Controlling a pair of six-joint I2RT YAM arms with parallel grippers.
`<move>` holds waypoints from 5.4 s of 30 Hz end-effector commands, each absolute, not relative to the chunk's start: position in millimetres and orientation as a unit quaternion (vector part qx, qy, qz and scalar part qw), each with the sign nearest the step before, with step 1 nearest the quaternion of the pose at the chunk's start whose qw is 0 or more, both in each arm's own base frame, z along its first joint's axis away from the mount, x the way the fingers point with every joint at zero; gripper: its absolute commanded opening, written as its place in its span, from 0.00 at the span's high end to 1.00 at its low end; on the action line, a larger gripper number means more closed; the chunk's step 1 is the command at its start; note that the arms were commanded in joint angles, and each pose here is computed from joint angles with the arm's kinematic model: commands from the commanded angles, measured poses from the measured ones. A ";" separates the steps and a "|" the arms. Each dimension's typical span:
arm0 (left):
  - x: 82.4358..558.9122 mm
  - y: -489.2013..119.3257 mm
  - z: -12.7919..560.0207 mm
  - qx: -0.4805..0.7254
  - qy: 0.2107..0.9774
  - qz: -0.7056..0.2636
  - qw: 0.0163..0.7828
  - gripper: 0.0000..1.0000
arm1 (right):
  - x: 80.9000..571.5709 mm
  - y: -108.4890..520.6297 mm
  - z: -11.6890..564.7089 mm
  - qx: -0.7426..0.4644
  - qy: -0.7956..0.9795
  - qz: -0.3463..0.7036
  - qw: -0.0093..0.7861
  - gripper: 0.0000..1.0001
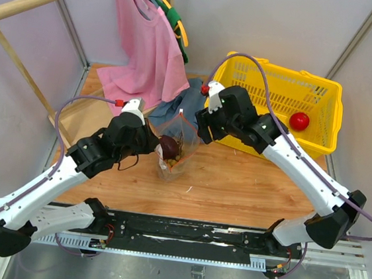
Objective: Place the food in the zip-top bag and seal the zipper
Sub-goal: Pick up the fake fruit from the bin, then place the fake fruit in the zipper food storage bag.
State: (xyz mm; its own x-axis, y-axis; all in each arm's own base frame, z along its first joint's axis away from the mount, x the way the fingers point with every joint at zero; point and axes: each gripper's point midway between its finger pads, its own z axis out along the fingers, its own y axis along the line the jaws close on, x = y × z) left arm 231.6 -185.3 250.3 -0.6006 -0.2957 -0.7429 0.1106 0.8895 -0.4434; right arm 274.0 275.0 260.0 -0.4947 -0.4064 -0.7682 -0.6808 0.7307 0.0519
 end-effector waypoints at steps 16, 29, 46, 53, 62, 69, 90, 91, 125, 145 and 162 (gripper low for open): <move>242.2 -186.8 256.3 -0.054 0.848 -0.237 0.470 1.00 | 388.5 49.5 289.1 -0.087 0.882 -0.091 0.455 0.17; 242.6 -184.3 258.1 -0.046 0.847 -0.231 0.476 1.00 | 463.6 -75.7 209.0 0.058 0.867 -0.158 0.469 0.02; 243.4 -187.8 255.8 -0.037 0.848 -0.236 0.473 1.00 | 514.5 -130.0 101.3 0.092 0.883 -0.162 0.430 0.02; 240.0 -187.2 252.5 -0.038 0.852 -0.236 0.465 1.00 | 522.0 -137.8 74.9 0.098 0.893 -0.147 0.414 0.02; 239.6 -185.9 253.4 -0.040 0.851 -0.237 0.467 1.00 | 531.7 -140.3 66.9 0.098 0.904 -0.120 0.398 0.01; 238.7 -184.2 254.7 -0.043 0.850 -0.237 0.469 1.00 | 535.4 -140.1 64.6 0.096 0.908 -0.105 0.393 0.19; 241.6 -183.9 259.0 -0.045 0.846 -0.235 0.476 1.00 | 501.1 -87.7 146.1 0.093 0.868 -0.028 0.487 0.58; 242.2 -184.2 258.5 -0.045 0.846 -0.235 0.476 1.00 | 497.7 -85.2 153.0 0.093 0.865 -0.028 0.492 0.58; 256.2 -196.9 268.9 -0.053 0.842 -0.243 0.478 1.00 | 290.7 236.1 365.8 -0.269 0.661 0.288 0.638 0.58; 249.7 -197.0 271.4 -0.057 0.839 -0.260 0.475 1.00 | 238.3 357.7 279.0 -0.431 0.646 0.326 0.540 0.39; 248.6 -196.7 268.4 -0.056 0.841 -0.259 0.471 1.00 | 250.7 330.8 297.0 -0.388 0.681 0.273 0.558 0.00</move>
